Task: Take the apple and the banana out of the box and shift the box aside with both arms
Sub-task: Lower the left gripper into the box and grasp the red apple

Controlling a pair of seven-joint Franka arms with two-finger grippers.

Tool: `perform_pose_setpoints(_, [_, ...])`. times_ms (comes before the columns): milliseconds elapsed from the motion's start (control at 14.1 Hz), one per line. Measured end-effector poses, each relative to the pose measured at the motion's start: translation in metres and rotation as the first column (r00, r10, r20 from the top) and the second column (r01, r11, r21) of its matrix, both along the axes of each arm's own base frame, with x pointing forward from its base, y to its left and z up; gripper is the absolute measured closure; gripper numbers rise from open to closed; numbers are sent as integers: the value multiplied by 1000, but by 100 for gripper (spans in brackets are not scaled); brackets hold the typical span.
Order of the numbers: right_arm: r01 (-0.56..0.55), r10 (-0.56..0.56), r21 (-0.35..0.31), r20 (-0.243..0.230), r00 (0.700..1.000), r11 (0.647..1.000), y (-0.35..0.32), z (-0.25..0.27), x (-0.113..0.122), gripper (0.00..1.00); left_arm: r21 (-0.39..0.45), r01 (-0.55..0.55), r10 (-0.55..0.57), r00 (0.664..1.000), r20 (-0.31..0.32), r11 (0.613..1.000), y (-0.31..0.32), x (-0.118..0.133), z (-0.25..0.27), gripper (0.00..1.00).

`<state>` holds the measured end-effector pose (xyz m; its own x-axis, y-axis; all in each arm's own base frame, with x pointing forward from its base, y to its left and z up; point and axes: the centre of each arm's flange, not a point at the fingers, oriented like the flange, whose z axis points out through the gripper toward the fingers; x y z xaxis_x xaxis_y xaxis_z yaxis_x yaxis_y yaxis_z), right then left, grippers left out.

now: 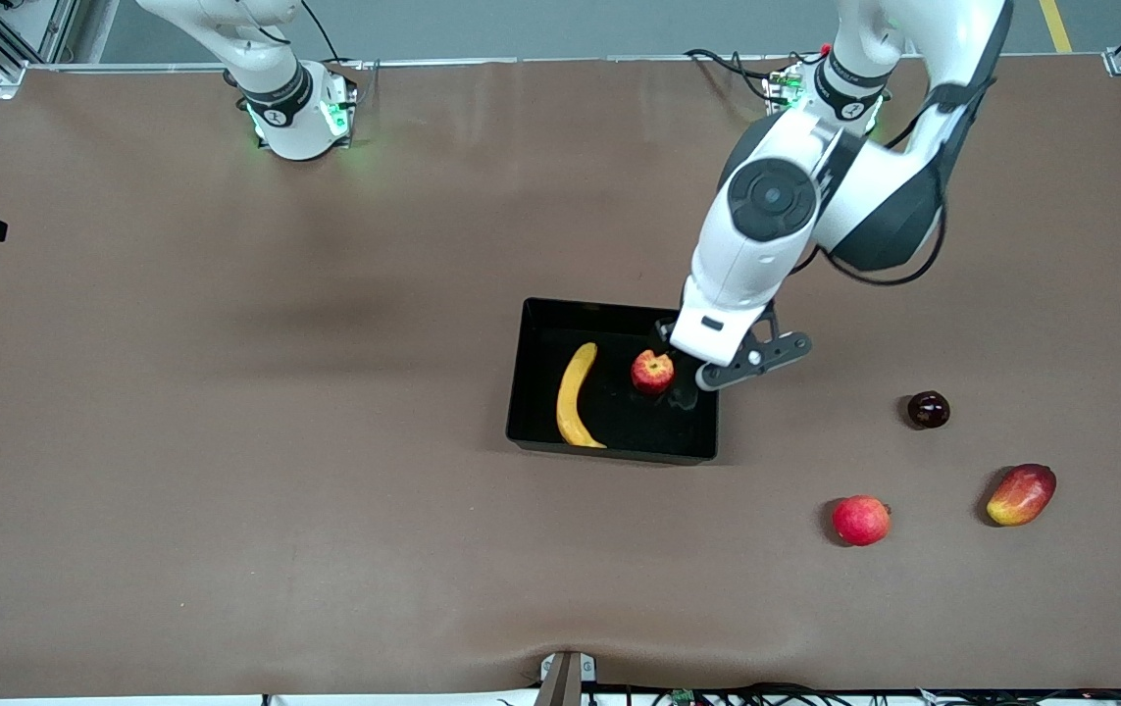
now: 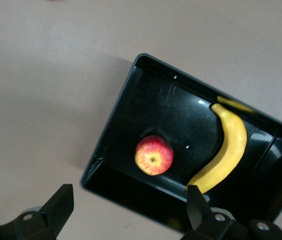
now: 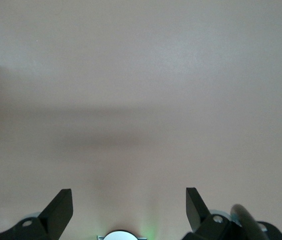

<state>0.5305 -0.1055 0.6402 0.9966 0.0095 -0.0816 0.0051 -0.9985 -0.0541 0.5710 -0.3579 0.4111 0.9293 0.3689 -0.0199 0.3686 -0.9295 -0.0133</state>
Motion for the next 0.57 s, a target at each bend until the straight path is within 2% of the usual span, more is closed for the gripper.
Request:
perform_pose_setpoints(212, [0,0,0,0,1000,1000,0,0,0,0,-2,-17,17,1000,-10,1000,-21,1,-50,0])
perform_pose_setpoints(566, [0,0,0,-2,1000,1000,0,-1,1,0,41,13,-11,999,-52,999,-33,-3,-121,0])
